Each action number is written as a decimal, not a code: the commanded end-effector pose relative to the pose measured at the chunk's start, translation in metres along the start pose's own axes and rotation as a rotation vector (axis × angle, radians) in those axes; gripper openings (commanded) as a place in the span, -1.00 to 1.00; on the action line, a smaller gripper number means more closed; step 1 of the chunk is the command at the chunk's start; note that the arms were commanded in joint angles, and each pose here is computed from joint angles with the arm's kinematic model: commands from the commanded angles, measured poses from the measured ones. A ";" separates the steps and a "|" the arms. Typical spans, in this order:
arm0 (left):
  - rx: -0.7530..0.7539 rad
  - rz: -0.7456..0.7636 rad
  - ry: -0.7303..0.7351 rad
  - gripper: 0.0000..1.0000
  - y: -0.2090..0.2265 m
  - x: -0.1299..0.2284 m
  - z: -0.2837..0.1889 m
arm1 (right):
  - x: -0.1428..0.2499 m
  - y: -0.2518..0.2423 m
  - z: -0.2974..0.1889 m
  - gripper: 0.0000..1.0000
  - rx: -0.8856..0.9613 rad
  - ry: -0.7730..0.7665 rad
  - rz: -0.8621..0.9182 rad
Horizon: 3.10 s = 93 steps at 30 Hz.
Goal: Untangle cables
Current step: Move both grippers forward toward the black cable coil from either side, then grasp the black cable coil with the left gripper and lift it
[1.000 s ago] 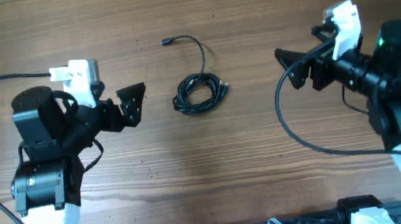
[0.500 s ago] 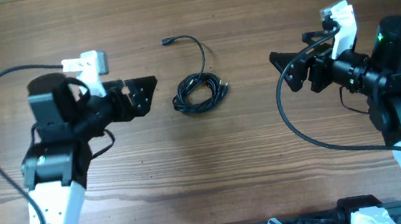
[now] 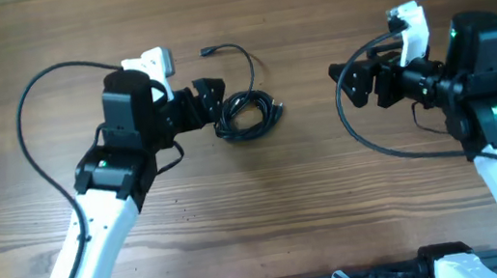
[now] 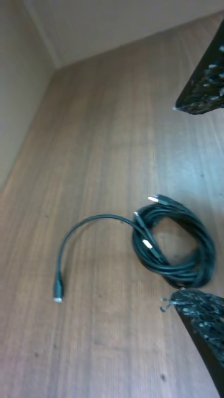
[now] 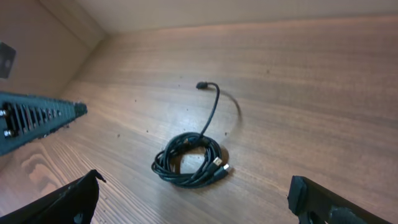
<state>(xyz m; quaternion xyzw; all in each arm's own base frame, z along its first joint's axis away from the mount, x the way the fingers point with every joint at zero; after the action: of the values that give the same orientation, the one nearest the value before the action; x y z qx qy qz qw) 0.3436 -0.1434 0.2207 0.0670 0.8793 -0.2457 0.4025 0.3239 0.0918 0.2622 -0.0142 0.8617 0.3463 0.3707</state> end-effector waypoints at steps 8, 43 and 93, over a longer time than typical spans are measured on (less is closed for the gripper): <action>0.045 -0.058 0.032 0.82 -0.013 -0.035 0.044 | -0.010 0.007 0.002 1.00 -0.030 -0.017 -0.009; -0.115 0.196 0.578 -0.05 0.058 0.093 0.129 | -0.002 -0.015 0.011 0.99 0.056 0.021 0.037; -0.119 -1.449 0.282 -0.93 -0.004 -0.020 0.027 | 0.007 0.082 0.060 0.67 -0.078 -0.014 0.302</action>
<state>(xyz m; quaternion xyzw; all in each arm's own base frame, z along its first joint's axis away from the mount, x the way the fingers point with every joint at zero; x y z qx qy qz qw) 0.3810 -0.1401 0.2097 -0.4905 0.7947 -0.3441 0.0969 0.3260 0.1866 0.2720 0.0779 0.8386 0.4485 0.2993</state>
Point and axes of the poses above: each gripper's point midway between its finger pads, its own z axis out along the fingers, its own y axis along the line the jaws close on, x = y × z, the point moved 2 cm from there along -z, back along the fingers, and after that the axes turned 13 degrees about z, right-handed, at the moved point
